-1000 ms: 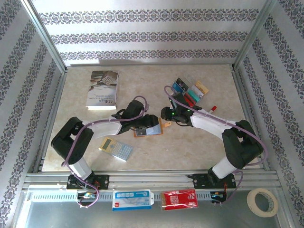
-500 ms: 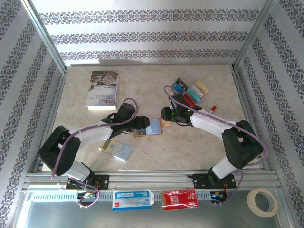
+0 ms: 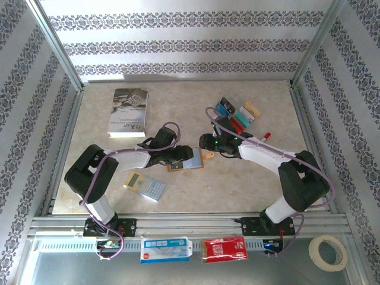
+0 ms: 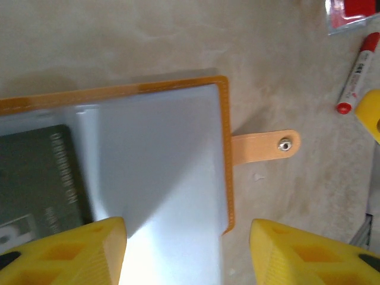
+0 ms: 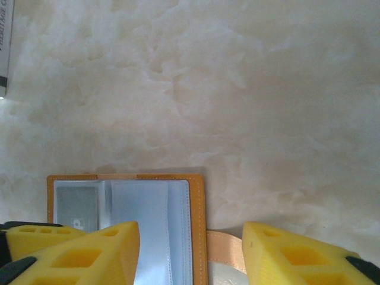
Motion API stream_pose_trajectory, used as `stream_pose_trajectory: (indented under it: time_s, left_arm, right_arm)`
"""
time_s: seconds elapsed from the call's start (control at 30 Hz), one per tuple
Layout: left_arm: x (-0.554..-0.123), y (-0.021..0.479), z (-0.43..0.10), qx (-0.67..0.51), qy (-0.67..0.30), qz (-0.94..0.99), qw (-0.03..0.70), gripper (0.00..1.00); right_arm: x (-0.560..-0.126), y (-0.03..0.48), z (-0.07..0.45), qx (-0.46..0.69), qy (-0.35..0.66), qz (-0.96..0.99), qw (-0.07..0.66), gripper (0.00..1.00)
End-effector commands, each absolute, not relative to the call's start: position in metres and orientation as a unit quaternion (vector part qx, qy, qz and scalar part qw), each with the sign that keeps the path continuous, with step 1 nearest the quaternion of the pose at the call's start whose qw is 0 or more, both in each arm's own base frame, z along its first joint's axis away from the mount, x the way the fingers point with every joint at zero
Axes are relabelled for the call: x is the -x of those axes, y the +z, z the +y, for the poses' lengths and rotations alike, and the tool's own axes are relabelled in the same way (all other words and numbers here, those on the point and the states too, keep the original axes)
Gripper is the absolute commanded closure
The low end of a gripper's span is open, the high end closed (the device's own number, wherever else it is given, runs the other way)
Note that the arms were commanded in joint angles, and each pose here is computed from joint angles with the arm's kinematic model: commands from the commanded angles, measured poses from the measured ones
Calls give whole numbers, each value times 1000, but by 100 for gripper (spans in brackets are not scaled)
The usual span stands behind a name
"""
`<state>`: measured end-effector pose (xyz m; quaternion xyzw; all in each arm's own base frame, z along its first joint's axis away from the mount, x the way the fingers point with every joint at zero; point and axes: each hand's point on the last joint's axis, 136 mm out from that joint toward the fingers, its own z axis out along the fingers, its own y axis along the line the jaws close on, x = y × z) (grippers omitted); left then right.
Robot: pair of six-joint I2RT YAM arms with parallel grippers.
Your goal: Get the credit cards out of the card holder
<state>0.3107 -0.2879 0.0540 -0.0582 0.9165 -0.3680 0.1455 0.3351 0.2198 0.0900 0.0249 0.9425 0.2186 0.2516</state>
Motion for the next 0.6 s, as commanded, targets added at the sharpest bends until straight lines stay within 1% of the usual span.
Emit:
stream_pose_trajectory:
  time_s: [0.0, 0.1, 0.23, 0.3, 0.47, 0.57]
  left_arm:
    - [-314, 64, -308, 45, -405, 902, 141, 42]
    - [-314, 58, -309, 47, -397, 907, 136, 42]
    - [-312, 45, -302, 59, -373, 917, 127, 43]
    - [-311, 47, -302, 58, -376, 916, 127, 43]
    - [-312, 78, -298, 52, -389, 906, 155, 43]
    - [-315, 95, -280, 68, -374, 906, 184, 39]
  right_arm:
    - [-335, 98, 214, -27, 213, 938, 273, 45]
    - [-334, 99, 211, -29, 212, 935, 282, 42]
    - [-334, 100, 211, -30, 213, 935, 282, 41]
    - [-334, 99, 211, -29, 213, 936, 280, 42]
    - [-334, 101, 215, -28, 223, 934, 278, 42]
    - [-334, 105, 222, -17, 244, 929, 278, 43]
